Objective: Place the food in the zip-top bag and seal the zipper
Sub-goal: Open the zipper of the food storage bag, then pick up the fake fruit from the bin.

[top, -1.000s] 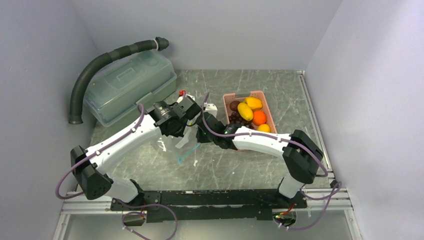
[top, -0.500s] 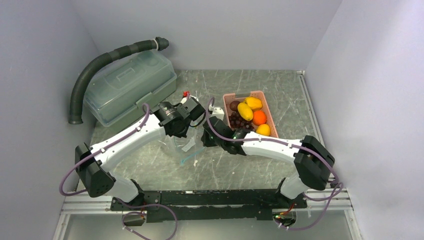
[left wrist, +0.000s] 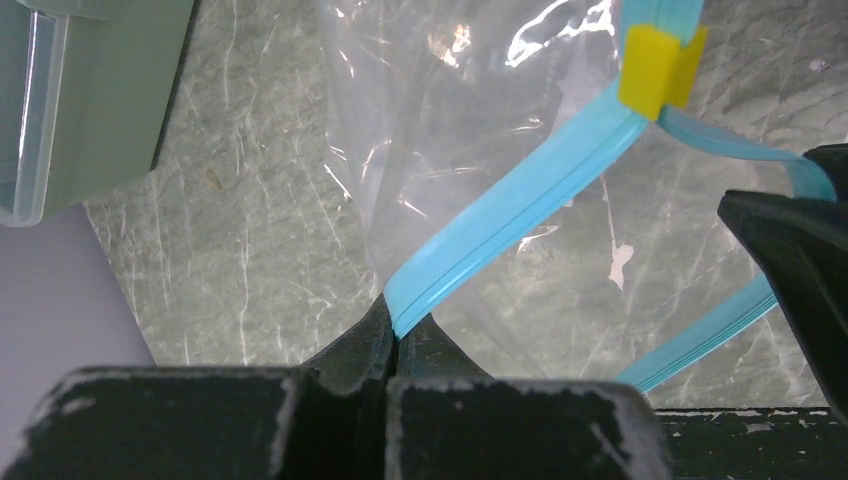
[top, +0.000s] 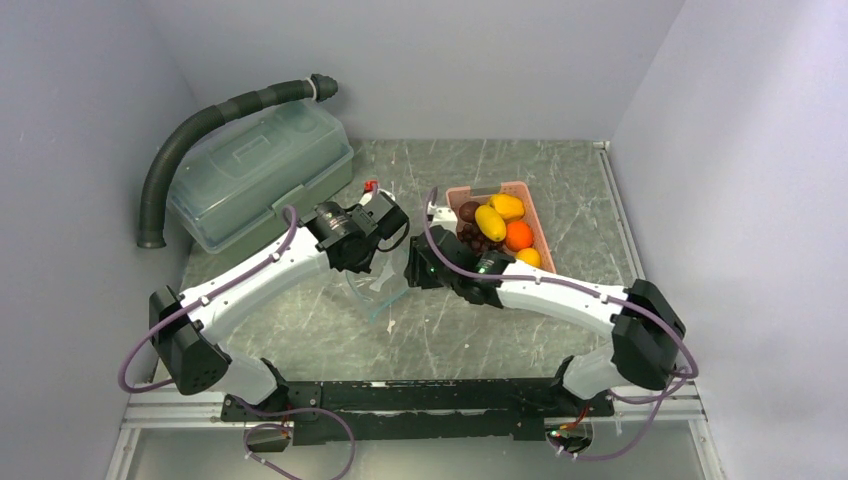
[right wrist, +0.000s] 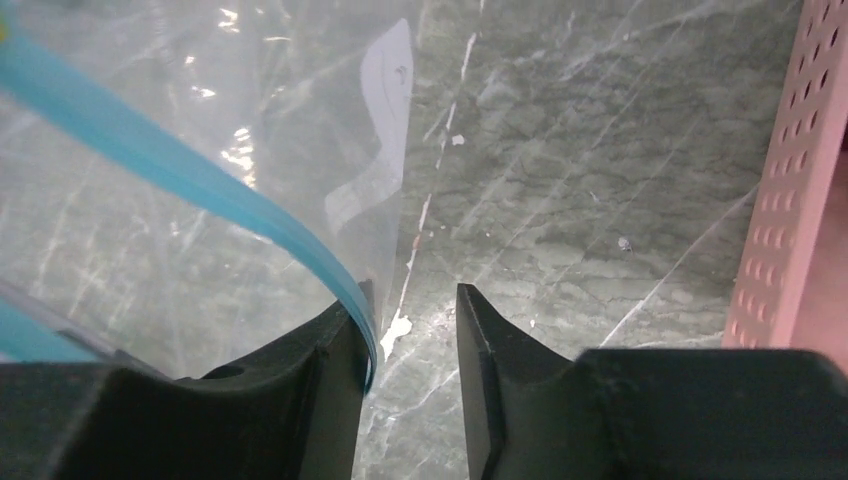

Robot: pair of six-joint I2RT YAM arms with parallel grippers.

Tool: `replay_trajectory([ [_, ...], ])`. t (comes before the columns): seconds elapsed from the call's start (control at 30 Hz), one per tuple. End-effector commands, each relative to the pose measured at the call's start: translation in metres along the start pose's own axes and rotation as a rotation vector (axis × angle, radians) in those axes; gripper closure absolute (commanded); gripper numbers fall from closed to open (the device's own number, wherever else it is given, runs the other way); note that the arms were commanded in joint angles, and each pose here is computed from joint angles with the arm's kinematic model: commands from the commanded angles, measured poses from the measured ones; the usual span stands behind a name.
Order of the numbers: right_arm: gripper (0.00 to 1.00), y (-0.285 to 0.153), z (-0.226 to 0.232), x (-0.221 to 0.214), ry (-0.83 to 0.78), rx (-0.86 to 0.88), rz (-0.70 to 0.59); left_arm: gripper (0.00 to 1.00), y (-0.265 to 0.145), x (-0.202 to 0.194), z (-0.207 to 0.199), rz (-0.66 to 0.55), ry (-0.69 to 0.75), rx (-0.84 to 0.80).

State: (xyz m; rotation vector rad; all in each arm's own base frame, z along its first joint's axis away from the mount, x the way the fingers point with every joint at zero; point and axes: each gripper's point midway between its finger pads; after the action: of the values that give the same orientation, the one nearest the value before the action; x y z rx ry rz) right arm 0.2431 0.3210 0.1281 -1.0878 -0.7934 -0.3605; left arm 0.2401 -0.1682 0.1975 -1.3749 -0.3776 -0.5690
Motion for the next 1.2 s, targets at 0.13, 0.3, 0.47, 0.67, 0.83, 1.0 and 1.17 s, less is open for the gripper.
replay_trajectory([
  [0.13, 0.51, -0.048, 0.015, 0.056, 0.04, 0.086, -0.163, 1.0, -0.003, 0.018, -0.014, -0.046, -0.015, -0.057],
  [0.3, 0.48, -0.067, 0.013, 0.069, 0.041, 0.093, -0.21, 1.0, -0.002, 0.019, -0.017, -0.048, -0.014, -0.07],
  [0.47, 0.46, -0.084, -0.006, 0.078, 0.007, 0.015, -0.243, 1.0, -0.002, 0.021, -0.018, -0.051, -0.006, -0.078],
  [0.67, 0.45, -0.103, -0.037, 0.086, -0.062, -0.096, -0.272, 1.0, -0.001, 0.021, -0.024, -0.054, 0.012, -0.109],
  [0.83, 0.44, -0.111, -0.068, 0.089, -0.1, -0.193, -0.258, 1.0, 0.001, 0.023, -0.031, -0.052, 0.038, -0.134],
  [1.0, 0.42, -0.111, -0.103, 0.089, -0.109, -0.247, -0.213, 1.0, -0.001, 0.028, -0.036, -0.072, 0.059, -0.167],
  [1.17, 0.38, -0.107, -0.135, 0.09, -0.098, -0.308, -0.171, 1.0, -0.003, 0.031, -0.047, -0.091, 0.053, -0.233],
])
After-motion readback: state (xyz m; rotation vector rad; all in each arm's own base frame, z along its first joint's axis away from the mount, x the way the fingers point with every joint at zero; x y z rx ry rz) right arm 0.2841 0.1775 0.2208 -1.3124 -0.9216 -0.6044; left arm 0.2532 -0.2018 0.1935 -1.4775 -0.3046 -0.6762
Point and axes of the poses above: each gripper's point midway between its finger pads, its own y axis out along the fingers, its own z axis along the line the jaws close on, x = y × z, and after that the axes turned 11 degrees about -y, right-handed
